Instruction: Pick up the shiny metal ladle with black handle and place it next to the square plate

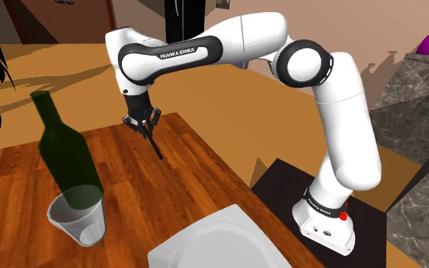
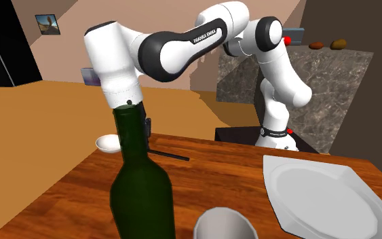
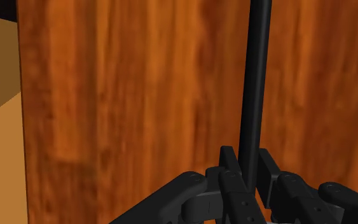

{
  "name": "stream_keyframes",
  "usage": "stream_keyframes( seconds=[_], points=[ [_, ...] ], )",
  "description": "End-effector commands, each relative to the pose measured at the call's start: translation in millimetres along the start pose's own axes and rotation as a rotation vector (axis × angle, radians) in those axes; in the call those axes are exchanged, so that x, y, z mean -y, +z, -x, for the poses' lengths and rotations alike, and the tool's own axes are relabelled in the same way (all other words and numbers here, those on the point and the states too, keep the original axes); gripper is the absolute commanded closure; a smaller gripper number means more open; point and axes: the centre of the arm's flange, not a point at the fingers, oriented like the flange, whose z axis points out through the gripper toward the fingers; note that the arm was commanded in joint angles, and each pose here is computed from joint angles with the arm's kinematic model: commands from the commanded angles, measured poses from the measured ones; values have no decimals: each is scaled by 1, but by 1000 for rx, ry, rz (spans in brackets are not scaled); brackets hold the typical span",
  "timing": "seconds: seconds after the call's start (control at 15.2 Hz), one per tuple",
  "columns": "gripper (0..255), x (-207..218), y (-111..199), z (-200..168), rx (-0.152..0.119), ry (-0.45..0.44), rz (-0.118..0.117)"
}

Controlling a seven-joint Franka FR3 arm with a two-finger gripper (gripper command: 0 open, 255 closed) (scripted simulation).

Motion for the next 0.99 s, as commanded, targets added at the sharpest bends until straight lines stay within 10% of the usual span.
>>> stream_keyframes(
  seconds=[0.0, 0.4, 0.92],
  points=[
    [255, -1, -12, 0, 0, 0, 0],
    [255, -4, -43, 4, 0, 0, 0],
    [255, 2, -33, 109, 0, 0, 0]
  ],
)
